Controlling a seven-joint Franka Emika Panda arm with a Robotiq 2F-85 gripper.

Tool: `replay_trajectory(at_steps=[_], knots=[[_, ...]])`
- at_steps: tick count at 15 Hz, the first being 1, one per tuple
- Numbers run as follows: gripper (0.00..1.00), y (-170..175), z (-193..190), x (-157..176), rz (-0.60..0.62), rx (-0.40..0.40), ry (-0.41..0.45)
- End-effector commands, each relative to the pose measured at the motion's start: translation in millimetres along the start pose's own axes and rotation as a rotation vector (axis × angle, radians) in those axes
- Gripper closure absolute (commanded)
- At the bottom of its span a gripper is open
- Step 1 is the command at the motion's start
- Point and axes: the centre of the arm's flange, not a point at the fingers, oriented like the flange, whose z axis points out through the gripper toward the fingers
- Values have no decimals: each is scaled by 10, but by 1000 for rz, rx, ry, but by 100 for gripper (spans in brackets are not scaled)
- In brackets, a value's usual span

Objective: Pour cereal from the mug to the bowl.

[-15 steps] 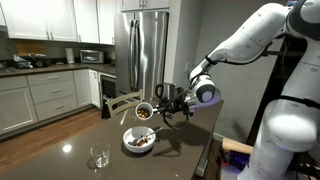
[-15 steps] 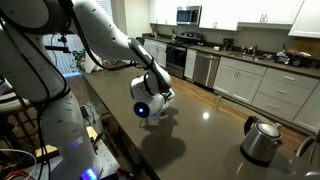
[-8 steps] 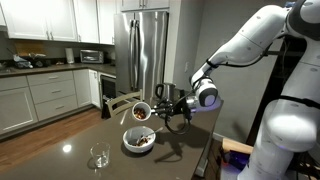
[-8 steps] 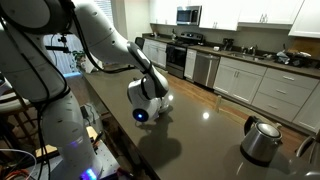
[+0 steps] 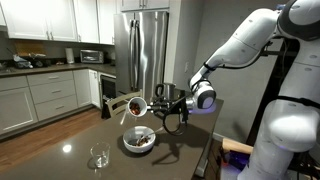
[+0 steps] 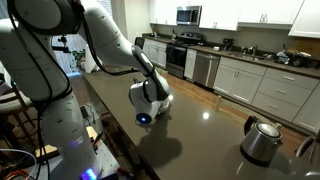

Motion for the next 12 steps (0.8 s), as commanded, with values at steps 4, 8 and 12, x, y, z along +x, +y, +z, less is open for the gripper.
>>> replay_trajectory(at_steps=[4,8,12], knots=[[84,6,15,37,1,-3,4],[96,-67,16,49,-108,37,11],[96,-91,12,24,-267,68,-16]])
